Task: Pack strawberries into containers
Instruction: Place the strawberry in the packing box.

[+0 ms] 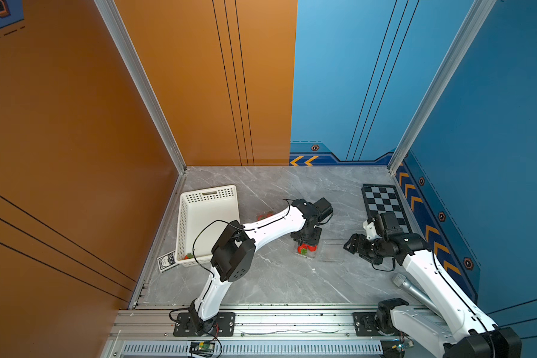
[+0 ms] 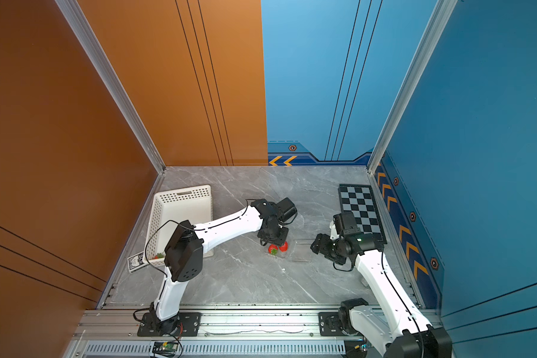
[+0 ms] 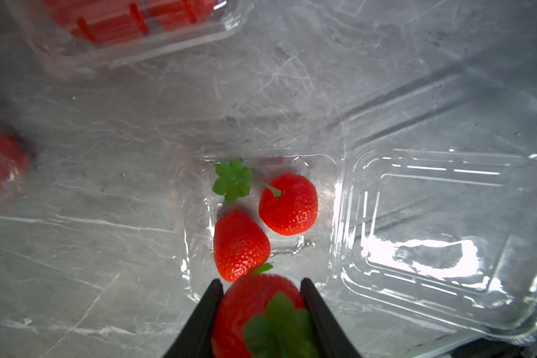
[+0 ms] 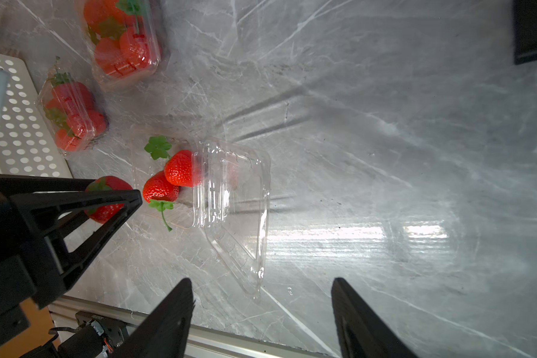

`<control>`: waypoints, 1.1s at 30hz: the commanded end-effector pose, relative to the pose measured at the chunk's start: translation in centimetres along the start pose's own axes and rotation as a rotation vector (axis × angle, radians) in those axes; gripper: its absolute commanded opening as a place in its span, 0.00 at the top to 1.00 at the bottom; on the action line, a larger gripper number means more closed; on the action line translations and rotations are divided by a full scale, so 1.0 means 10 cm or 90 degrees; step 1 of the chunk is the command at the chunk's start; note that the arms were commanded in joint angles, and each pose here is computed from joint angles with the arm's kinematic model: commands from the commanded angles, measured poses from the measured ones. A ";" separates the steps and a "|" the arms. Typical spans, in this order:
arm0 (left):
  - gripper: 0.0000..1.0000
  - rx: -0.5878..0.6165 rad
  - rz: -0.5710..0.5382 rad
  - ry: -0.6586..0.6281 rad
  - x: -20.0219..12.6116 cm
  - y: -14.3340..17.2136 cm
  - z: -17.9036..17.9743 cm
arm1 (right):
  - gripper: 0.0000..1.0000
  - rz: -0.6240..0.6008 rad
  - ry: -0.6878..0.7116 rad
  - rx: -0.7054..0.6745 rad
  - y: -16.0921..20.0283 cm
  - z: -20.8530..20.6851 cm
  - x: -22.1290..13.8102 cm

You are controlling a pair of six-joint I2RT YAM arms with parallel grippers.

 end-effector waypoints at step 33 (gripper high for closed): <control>0.53 0.000 0.044 0.010 0.26 0.20 -0.26 | 0.25 0.022 0.037 0.014 0.10 -0.15 0.06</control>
Point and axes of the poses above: each gripper's point midway between its finger pads, its own x axis out along the fingers, its own z axis along the line the jaws close on, y = z × x, the point moved 5 cm from there along -x, back along the fingers, and after that the axes turned 4 degrees about x, right-handed, at the moved point
